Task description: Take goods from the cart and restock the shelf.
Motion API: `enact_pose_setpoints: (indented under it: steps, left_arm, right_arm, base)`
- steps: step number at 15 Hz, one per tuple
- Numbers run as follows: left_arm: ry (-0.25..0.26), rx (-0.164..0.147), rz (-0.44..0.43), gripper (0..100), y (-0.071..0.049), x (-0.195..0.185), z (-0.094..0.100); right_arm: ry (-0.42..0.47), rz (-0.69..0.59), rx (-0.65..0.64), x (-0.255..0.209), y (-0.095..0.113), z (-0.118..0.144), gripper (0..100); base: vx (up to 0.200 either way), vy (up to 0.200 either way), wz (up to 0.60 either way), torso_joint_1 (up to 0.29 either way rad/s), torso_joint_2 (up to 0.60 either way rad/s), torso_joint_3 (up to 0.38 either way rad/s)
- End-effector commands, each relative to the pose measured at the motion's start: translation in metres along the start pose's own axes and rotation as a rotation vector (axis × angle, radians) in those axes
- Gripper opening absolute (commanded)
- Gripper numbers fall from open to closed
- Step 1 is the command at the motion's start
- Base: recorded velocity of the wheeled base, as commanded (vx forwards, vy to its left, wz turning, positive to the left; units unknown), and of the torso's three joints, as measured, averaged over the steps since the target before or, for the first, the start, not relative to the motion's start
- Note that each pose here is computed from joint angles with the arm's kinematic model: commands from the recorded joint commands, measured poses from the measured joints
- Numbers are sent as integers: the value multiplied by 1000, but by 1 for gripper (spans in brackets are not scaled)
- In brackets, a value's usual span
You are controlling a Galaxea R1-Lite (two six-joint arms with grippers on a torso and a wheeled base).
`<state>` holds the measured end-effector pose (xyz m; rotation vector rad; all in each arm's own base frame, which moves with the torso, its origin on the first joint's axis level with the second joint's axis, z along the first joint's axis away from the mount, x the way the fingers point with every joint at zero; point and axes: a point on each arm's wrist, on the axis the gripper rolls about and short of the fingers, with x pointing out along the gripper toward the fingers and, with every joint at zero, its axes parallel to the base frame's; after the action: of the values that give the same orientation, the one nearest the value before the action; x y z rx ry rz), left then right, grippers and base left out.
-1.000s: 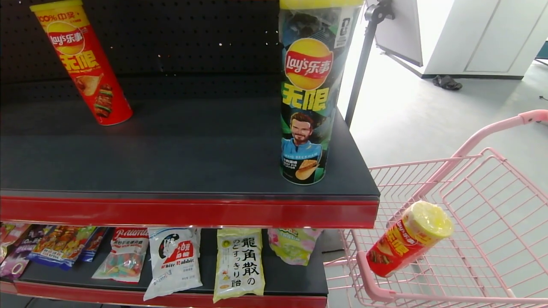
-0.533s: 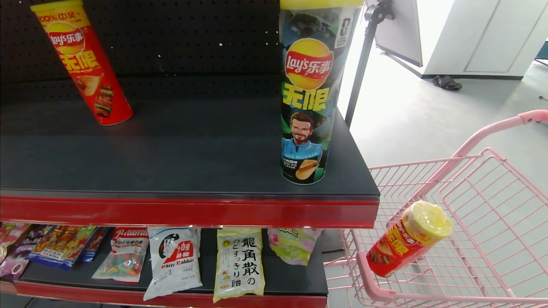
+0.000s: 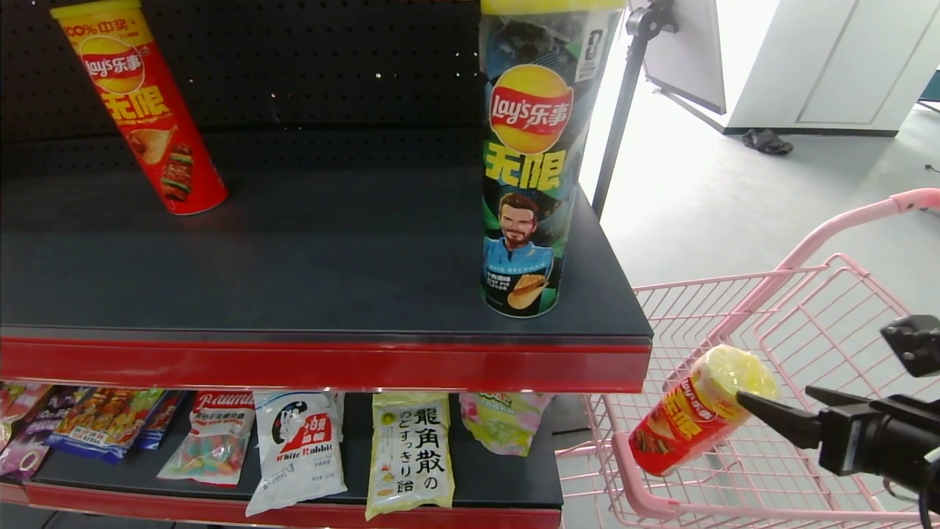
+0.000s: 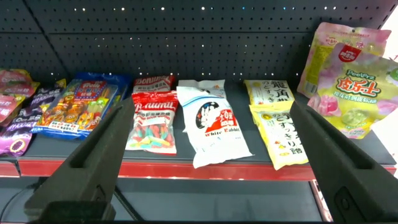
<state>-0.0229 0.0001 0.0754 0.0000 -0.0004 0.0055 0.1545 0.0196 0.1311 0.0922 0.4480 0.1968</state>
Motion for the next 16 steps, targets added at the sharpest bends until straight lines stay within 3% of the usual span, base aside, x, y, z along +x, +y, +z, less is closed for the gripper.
enact_pose_setpoints:
  steps: [1, 3, 12, 16]
  left_arm:
    - [0, 0, 1, 100, 0, 0, 0]
    - [0, 0, 1, 100, 0, 0, 0]
    - [2, 0, 1, 100, 0, 0, 0]
    - [0, 0, 1, 100, 0, 0, 0]
  right_arm:
    - [201, -33, 26, 38, -10, -24, 100]
    - [224, -21, 14, 47, -8, -24, 100]
    - [139, 33, -16, 59, 4, 2, 100]
    - [165, 22, 10, 67, 2, 0, 100]
  base:
    - [0, 0, 0, 0, 0, 0]
    - [0, 0, 0, 0, 0, 0]
    - [0, 0, 0, 0, 0, 0]
    - [0, 0, 0, 0, 0, 0]
